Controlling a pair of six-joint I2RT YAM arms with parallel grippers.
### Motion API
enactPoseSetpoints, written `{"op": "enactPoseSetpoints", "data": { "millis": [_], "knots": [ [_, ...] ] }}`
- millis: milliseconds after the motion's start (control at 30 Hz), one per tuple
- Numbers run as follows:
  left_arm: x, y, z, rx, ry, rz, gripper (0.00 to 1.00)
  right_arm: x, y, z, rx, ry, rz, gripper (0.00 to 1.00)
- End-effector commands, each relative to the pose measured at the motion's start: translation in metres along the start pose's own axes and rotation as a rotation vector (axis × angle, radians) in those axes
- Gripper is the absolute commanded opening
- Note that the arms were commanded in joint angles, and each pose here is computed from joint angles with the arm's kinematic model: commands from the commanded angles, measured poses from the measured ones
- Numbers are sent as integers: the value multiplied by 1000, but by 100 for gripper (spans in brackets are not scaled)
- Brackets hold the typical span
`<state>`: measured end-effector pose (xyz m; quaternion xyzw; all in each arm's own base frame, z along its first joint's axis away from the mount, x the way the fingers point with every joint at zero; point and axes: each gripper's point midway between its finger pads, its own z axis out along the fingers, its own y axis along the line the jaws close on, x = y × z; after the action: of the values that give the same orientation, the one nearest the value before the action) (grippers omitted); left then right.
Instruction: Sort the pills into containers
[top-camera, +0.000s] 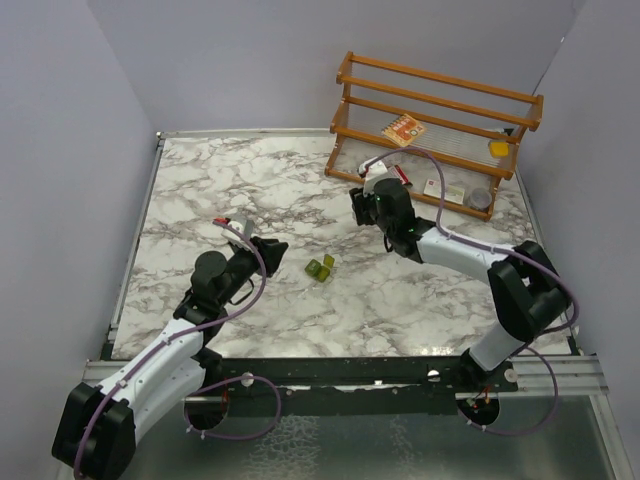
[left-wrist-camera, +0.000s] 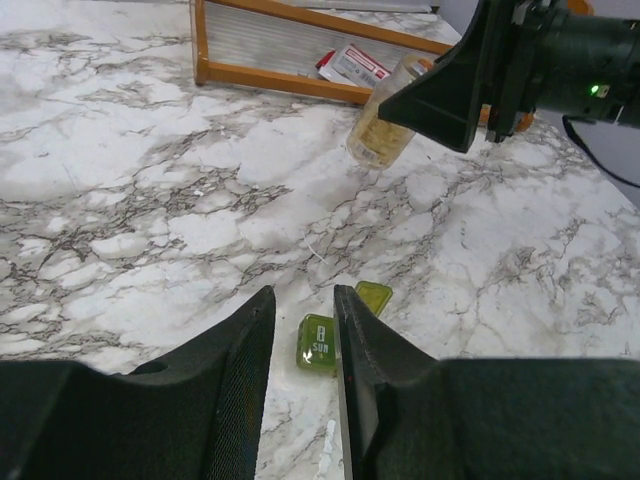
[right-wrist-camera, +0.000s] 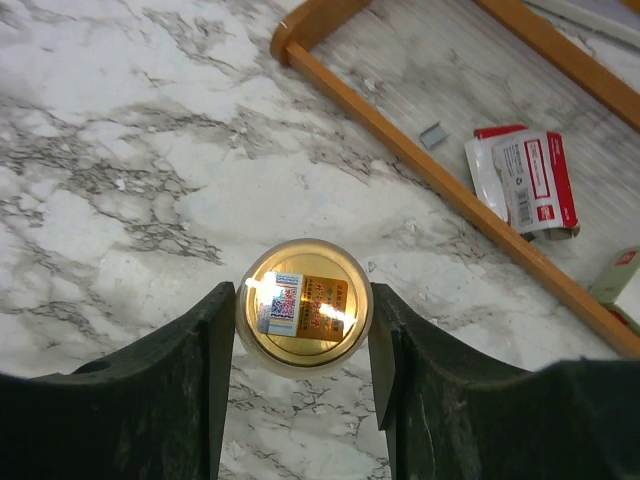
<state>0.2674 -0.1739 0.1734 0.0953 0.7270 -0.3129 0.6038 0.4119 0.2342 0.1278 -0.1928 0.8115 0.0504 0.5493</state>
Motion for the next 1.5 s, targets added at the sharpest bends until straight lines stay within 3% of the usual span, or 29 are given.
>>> {"op": "enactPoseSetpoints", "data": {
  "millis": [0,333,733,833,1100,1467],
  "knots": [
    [-20,-9,2,51,-70,54,33,-56,13,-24,-125,-98,-13,1],
    [-10,-56,16,341,40,67,25,-99,40,-87,-362,-170,-35,1],
    [-27,-117,-13,738,-48,155,37,-108,68,-154,-603,-208,-41,1],
    [-25,-124,-22,789,-58,173,40,-107,82,-176,-726,-224,-67,1],
    [-14,-143,-33,917,-7,159,48,-105,90,-206,-825,-241,-70,1],
    [-13,-144,-18,882,56,69,49,-96,109,-224,-958,-225,-100,1]
  ]
}}
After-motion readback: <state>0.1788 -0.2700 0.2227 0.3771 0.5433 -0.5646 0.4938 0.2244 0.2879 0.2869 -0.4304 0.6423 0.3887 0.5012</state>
